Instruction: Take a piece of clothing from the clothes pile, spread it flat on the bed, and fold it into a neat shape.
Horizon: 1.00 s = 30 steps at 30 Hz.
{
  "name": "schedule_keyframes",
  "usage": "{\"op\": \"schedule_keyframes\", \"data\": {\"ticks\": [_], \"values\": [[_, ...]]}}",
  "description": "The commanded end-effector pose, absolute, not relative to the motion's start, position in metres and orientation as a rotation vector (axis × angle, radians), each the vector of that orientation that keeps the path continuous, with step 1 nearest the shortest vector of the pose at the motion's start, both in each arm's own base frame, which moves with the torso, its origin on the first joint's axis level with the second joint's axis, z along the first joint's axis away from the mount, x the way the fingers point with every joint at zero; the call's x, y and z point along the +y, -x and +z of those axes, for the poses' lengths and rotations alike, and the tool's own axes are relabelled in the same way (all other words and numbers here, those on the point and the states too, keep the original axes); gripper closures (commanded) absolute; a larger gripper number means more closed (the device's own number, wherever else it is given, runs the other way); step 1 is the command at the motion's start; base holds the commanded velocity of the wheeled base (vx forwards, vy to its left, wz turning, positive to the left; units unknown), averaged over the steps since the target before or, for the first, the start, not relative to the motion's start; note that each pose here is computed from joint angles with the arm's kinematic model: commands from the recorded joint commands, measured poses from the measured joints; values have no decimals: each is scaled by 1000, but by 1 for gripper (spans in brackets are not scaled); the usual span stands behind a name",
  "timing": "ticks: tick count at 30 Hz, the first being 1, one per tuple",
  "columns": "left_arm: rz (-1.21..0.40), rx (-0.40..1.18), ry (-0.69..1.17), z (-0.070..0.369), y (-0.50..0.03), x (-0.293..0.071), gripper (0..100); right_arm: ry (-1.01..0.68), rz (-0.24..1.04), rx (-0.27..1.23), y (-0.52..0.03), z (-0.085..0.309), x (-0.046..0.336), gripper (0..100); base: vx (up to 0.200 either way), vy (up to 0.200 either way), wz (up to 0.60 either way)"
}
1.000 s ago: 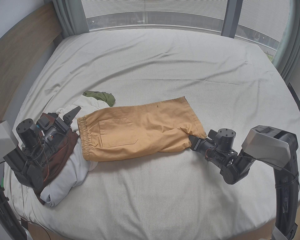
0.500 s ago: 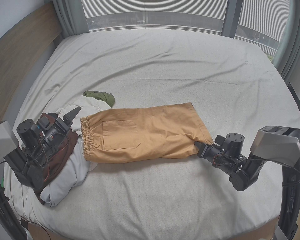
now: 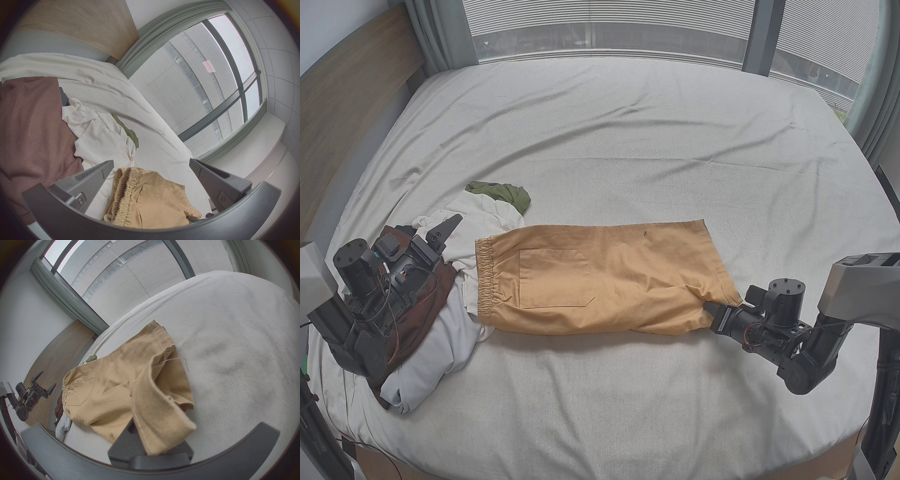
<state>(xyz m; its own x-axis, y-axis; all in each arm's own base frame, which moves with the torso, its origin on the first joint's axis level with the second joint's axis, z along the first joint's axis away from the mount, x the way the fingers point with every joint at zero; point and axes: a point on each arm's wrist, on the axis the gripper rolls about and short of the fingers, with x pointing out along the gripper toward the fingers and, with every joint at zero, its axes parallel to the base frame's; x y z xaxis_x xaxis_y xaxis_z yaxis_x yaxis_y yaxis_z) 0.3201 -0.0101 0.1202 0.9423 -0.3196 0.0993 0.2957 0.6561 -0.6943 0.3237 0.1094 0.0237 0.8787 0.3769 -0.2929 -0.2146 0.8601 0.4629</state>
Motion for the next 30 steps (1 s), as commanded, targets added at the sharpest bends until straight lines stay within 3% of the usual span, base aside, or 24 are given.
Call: {"op": "schedule_keyframes", "data": {"ticks": [1, 30], "values": [[-352, 38, 782, 120, -319, -11, 0, -421, 312, 407, -309, 27, 103, 100, 0, 0, 0], [-373, 77, 786, 114, -316, -22, 0, -334, 245, 567, -243, 4, 68, 100, 0, 0, 0]]}}
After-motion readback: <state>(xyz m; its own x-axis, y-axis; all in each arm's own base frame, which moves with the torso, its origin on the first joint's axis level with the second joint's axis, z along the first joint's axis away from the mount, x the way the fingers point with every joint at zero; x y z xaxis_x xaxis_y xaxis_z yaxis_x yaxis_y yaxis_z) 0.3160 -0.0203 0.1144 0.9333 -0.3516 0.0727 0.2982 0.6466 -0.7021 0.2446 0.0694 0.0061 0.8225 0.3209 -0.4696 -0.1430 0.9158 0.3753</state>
